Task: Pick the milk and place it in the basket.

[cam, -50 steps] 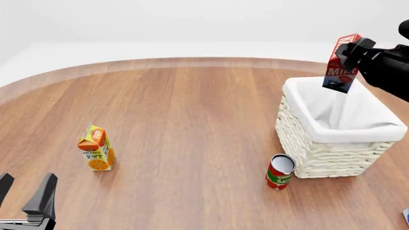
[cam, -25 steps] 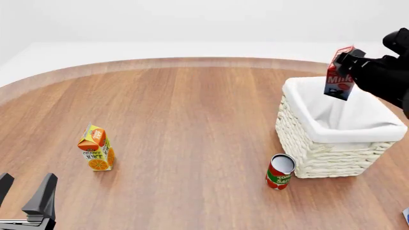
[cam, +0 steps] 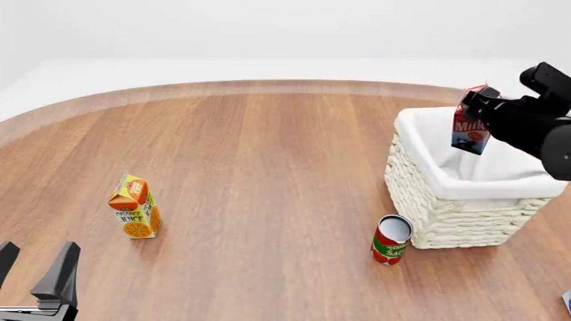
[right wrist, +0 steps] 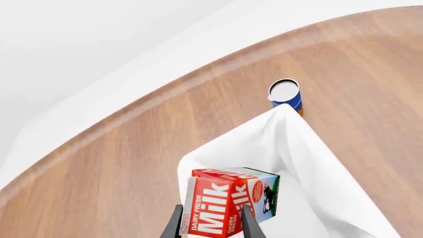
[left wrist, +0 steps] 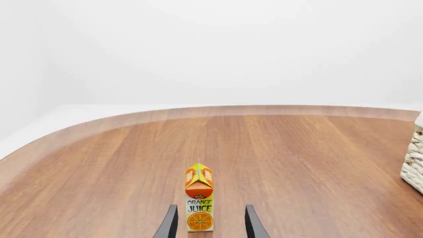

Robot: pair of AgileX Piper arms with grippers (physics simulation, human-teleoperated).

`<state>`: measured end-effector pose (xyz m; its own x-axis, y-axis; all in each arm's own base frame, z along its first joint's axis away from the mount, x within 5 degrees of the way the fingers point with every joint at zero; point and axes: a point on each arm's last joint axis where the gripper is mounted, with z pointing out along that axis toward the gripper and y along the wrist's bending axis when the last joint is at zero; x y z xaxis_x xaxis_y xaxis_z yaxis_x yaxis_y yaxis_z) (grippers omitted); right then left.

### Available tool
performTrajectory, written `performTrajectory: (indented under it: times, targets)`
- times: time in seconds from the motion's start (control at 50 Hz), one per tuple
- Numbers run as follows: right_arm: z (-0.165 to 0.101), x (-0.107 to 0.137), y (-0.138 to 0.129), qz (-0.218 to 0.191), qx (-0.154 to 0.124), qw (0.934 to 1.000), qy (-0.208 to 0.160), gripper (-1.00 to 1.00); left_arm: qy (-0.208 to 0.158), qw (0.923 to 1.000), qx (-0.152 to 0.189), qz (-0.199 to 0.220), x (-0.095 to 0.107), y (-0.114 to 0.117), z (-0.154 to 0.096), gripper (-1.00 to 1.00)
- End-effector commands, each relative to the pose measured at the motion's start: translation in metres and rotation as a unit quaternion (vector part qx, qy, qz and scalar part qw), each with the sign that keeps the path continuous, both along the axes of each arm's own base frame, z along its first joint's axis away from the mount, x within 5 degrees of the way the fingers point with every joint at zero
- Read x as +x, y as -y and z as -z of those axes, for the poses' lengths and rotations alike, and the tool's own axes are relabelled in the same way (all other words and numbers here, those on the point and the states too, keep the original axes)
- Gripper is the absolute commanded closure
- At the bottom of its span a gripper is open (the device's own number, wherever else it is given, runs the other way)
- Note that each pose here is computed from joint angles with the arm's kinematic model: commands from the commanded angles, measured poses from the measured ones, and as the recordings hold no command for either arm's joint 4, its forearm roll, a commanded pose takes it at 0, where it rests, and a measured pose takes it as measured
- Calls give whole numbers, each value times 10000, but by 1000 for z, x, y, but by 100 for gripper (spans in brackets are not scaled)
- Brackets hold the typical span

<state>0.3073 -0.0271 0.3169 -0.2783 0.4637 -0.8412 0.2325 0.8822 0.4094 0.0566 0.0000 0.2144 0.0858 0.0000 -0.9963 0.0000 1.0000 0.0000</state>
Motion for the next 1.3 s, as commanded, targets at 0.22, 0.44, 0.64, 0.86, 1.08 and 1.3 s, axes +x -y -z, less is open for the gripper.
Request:
performTrajectory:
  times: [0.22, 0.44, 0.64, 0.86, 1.08, 1.3]
  targets:
    - [11, 15, 4, 66, 51, 10000, -25, 100, 0, 10000, 0, 0, 0, 0, 0, -100]
    - [22, 18, 9, 135, 64, 9998, -153, 100, 0, 10000, 0, 0, 0, 0, 0, -100]
    - [29, 18, 11, 196, 135, 9995, -196, 100, 0, 10000, 0, 0, 0, 0, 0, -100]
    - [40, 21, 6, 159, 264, 9991, -282, 100, 0, 10000, 0, 0, 0, 0, 0, -100]
    - [50, 26, 5, 172, 327, 9987, -341, 100, 0, 10000, 0, 0, 0, 0, 0, -100]
    - [62, 31, 7, 186, 338, 9984, -422, 100, 0, 10000, 0, 0, 0, 0, 0, -100]
